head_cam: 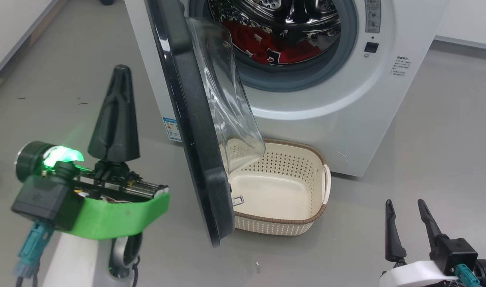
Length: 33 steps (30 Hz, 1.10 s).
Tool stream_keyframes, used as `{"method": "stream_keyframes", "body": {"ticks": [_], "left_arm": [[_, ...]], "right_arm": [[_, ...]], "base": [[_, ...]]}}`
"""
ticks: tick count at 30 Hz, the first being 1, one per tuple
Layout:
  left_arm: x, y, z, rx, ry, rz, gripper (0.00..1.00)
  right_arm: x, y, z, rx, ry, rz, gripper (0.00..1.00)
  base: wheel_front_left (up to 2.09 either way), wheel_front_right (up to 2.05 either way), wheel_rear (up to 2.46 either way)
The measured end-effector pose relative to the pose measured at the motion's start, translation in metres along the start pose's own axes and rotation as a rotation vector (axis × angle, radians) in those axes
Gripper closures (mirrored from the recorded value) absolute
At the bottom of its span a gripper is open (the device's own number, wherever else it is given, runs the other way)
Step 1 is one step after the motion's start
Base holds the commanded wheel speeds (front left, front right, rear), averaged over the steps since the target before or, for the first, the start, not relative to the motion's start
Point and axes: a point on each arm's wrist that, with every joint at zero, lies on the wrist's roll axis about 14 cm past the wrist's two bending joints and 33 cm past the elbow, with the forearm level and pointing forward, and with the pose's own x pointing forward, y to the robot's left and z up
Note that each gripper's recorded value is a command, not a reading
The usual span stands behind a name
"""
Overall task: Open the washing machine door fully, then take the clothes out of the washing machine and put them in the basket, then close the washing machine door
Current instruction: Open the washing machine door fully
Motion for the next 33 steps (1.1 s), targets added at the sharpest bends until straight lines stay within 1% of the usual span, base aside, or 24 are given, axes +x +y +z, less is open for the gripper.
{"method": "stream_keyframes", "body": {"ticks": [5, 8, 10, 11, 13, 18, 21, 24, 28, 33], "left_arm": [[0.0, -0.049, 0.007, -0.132, -0.02, -0.136, 1.0], [-0.007, -0.08, 0.001, -0.212, 0.014, -0.217, 1.0], [-0.015, -0.102, -0.006, -0.268, 0.064, -0.275, 1.0], [-0.015, -0.102, -0.006, -0.268, 0.064, -0.275, 1.0], [-0.024, -0.124, -0.014, -0.335, 0.128, -0.325, 1.0], [-0.051, -0.156, -0.041, -0.398, 0.308, -0.403, 1.0], [-0.067, -0.166, -0.059, -0.409, 0.417, -0.426, 1.0], [-0.081, -0.169, -0.074, -0.405, 0.504, -0.433, 1.0], [-0.095, -0.163, -0.092, -0.381, 0.597, -0.427, 1.0], [-0.104, -0.146, -0.112, -0.339, 0.673, -0.362, 1.0]], "right_arm": [[-0.003, 0.004, 0.0, -0.006, -0.001, 0.016, 0.0], [-0.005, 0.007, -0.001, -0.005, 0.002, 0.028, 0.0], [-0.006, 0.006, 0.0, -0.003, 0.0, 0.022, 0.0], [-0.006, 0.006, 0.0, -0.003, 0.0, 0.022, 0.0], [-0.009, 0.004, -0.002, -0.004, 0.005, 0.015, 0.0], [-0.012, 0.001, -0.004, -0.002, 0.013, 0.004, 0.0], [-0.012, 0.0, -0.004, -0.002, 0.014, -0.001, 0.0], [-0.013, -0.001, -0.005, -0.001, 0.015, -0.006, 0.0], [-0.013, -0.003, -0.006, 0.0, 0.019, -0.011, 0.0], [-0.012, -0.004, -0.008, 0.001, 0.023, -0.014, 0.0]], "base": [[0.0, 0.0, 0.0], [0.0, 0.0, 0.0], [0.0, 0.0, 0.0], [0.0, 0.0, 0.0], [0.0, 0.0, 0.0], [0.0, 0.0, 0.0], [0.0, 0.0, 0.0], [0.0, 0.0, 0.0], [0.0, 0.0, 0.0], [0.0, 0.0, 0.0]]}}
